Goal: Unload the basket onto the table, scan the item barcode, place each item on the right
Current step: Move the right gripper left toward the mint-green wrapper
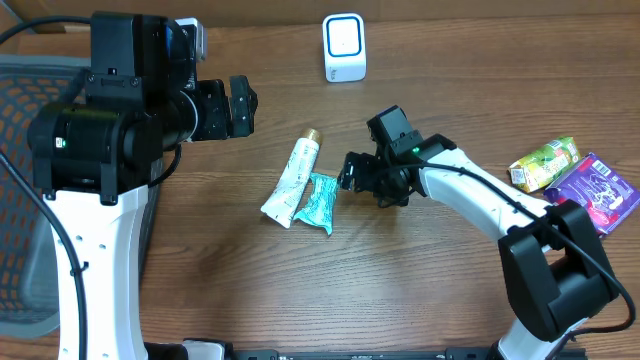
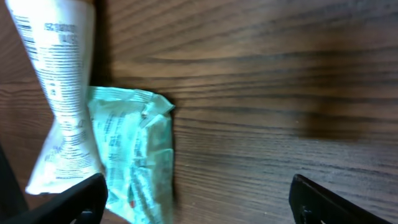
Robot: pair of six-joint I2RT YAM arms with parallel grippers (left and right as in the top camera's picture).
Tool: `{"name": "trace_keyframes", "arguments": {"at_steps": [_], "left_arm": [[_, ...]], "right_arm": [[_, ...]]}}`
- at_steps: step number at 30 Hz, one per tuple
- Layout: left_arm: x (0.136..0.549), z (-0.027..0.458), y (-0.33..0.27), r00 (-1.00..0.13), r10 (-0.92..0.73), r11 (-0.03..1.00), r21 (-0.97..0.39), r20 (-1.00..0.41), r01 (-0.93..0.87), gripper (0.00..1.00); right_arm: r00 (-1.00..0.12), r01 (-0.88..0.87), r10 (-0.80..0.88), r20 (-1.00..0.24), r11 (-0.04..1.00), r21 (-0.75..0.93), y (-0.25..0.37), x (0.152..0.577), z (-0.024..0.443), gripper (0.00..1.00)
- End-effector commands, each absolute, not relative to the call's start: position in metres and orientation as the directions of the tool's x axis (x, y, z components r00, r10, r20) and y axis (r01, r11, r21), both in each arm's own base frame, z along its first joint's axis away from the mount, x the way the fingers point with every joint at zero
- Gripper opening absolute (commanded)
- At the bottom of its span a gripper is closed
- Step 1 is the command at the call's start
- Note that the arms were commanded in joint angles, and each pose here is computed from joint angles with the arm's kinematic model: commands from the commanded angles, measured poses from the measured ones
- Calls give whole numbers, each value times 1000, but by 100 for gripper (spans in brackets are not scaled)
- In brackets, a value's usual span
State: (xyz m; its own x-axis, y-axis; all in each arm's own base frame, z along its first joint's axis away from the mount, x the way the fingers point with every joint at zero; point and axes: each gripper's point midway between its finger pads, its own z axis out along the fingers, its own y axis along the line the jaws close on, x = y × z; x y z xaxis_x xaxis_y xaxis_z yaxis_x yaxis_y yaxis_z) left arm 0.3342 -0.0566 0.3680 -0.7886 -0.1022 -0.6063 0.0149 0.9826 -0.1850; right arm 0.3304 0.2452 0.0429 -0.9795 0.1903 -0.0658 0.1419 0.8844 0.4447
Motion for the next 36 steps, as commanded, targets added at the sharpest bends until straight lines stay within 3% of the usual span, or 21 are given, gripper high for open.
{"name": "trace_keyframes", "arguments": {"at_steps": [1, 13, 19, 26, 36], "left_arm": [[336, 369, -57, -786, -83, 985, -171, -613, 29, 99], [336, 369, -57, -786, -83, 985, -171, -613, 29, 100], [336, 369, -57, -785, -83, 985, -171, -613, 29, 99], [336, 369, -57, -786, -83, 985, -171, -613, 29, 99], [336, 369, -57, -785, -83, 985, -171, -613, 30, 100]], "right_arm": [[-976, 163, 211, -61, 882, 442, 243, 330, 37, 91], [-981, 121, 178, -84, 881, 457, 258, 327, 39, 89], [-958, 165, 250, -138, 880, 445, 261, 342, 35, 78], [-952, 195, 283, -116, 854, 482, 273, 352, 15, 60], [-956, 180, 273, -109, 836, 518, 284, 357, 6, 45]]}}
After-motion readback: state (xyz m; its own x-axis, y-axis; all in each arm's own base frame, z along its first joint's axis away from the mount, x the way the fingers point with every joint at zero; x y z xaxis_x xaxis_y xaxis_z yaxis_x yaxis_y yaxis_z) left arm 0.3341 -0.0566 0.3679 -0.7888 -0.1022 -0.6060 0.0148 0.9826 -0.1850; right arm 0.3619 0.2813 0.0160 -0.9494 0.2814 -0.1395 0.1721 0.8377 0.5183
